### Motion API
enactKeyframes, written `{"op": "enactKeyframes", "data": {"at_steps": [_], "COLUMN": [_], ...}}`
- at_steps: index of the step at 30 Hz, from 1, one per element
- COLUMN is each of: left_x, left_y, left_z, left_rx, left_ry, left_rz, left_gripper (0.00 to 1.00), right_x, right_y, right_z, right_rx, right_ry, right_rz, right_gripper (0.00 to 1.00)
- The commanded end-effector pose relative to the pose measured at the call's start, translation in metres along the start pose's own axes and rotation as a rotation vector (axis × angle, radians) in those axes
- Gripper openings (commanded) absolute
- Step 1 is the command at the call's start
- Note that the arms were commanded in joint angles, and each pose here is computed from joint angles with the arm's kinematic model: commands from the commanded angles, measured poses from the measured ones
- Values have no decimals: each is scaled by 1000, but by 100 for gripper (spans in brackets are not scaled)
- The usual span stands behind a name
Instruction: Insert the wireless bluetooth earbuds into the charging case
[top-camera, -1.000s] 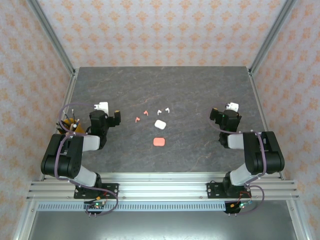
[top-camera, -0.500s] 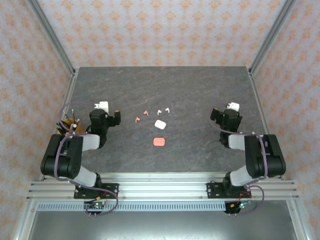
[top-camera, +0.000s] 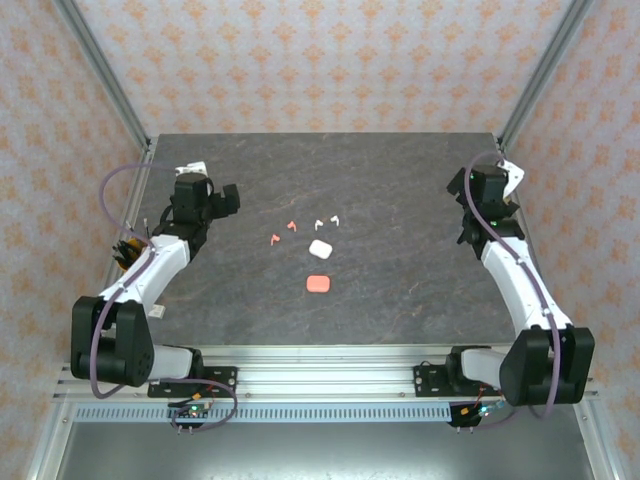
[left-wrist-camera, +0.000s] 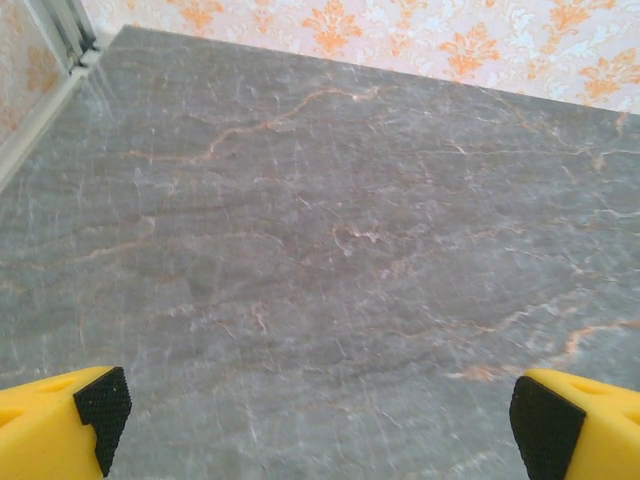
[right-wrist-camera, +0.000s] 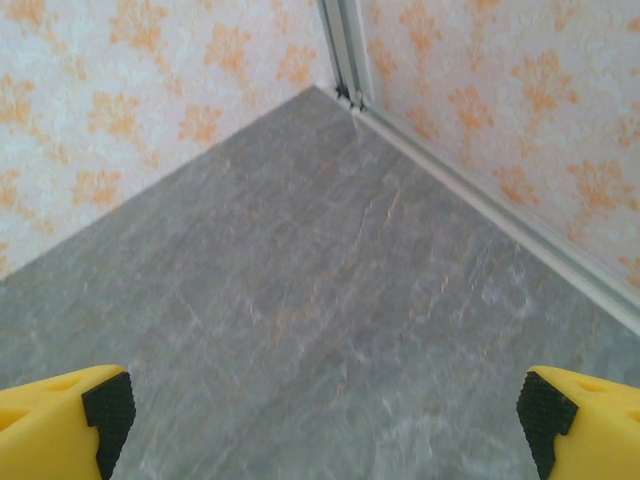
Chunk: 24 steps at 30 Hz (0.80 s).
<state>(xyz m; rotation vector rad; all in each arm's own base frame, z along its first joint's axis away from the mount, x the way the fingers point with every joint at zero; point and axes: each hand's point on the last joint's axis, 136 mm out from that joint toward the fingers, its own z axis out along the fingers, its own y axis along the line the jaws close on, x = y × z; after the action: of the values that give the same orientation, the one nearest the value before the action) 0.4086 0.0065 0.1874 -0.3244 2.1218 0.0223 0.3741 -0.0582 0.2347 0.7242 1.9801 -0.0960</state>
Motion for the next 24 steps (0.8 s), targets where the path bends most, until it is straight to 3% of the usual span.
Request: {"op": "enactKeyframes", "data": {"at_steps": [1,7,13,24], "left_x": [15,23,49,85], "left_y": [-5,-14,-10,-23], "left_z": [-25,-48,-57,-57], "left_rx": [-14,5,-31,39], "left_ry": [113,123,215,318], "left_rz": [-71,-256,-398,-482], "left_gripper": [100,100,100,100], "right_x": [32,85,149,259], "right_y": [0,37,70,143], "right_z": [-27,-55,-77,-123], "right_rx": [-41,-174,-219,-182], "right_ry": [183,415,569,694], "right_rz": [-12,-51,-84,-422], "right_gripper": [99,90,87,90]}}
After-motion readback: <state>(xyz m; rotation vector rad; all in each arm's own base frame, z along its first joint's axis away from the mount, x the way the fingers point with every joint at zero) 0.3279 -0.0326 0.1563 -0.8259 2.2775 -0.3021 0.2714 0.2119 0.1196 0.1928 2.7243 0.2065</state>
